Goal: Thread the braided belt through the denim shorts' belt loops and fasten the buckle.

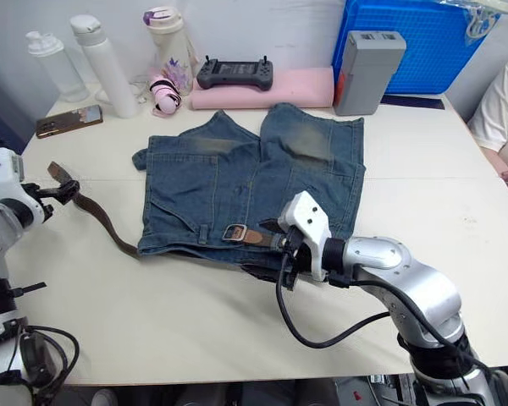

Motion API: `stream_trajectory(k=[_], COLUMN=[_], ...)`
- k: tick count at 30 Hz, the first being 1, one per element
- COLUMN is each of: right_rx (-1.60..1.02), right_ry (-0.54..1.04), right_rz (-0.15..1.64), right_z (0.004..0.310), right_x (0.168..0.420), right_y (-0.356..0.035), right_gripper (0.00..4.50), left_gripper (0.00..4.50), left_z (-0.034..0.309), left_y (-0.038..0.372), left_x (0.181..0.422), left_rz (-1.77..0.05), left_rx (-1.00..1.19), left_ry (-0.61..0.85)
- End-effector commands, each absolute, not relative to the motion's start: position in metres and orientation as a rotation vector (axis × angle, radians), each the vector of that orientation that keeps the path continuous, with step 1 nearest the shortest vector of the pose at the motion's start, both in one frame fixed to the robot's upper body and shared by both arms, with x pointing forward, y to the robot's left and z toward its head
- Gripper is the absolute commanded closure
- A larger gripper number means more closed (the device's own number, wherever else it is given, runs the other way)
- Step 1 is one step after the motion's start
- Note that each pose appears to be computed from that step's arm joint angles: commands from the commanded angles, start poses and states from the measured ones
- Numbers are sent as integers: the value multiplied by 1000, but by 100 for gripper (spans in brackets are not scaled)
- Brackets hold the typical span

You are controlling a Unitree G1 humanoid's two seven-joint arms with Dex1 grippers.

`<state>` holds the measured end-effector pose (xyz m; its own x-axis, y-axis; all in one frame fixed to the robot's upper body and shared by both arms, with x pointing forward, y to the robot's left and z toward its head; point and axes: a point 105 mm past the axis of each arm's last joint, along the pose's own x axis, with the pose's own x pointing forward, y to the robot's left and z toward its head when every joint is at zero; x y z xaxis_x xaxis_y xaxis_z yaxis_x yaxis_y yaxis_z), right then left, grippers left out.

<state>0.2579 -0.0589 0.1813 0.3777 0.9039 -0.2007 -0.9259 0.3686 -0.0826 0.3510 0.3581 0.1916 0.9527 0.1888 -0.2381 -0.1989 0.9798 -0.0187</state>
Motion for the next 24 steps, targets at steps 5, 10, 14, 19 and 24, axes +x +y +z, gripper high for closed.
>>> stream_trajectory(k=[5, 10, 14, 19, 24], right_rx=[-207, -194, -190, -194, -193], right_ry=[93, 72, 66, 71, 76], right_rz=[1192, 1183, 1177, 1180, 1176], right_z=[181, 185, 186, 185, 185], right_x=[251, 250, 250, 247, 246], right_y=[-52, -51, -51, -50, -51], right_gripper=[0, 0, 0, 0, 0], left_gripper=[6, 6, 6, 61, 269], left_z=[203, 176, 152, 146, 148], left_y=[379, 381, 384, 378, 384], left_x=[355, 366, 372, 380, 378], left_rz=[339, 359, 382, 336, 332], left_rx=[-13, 23, -55, -134, -125], left_ry=[213, 288, 301, 256, 248])
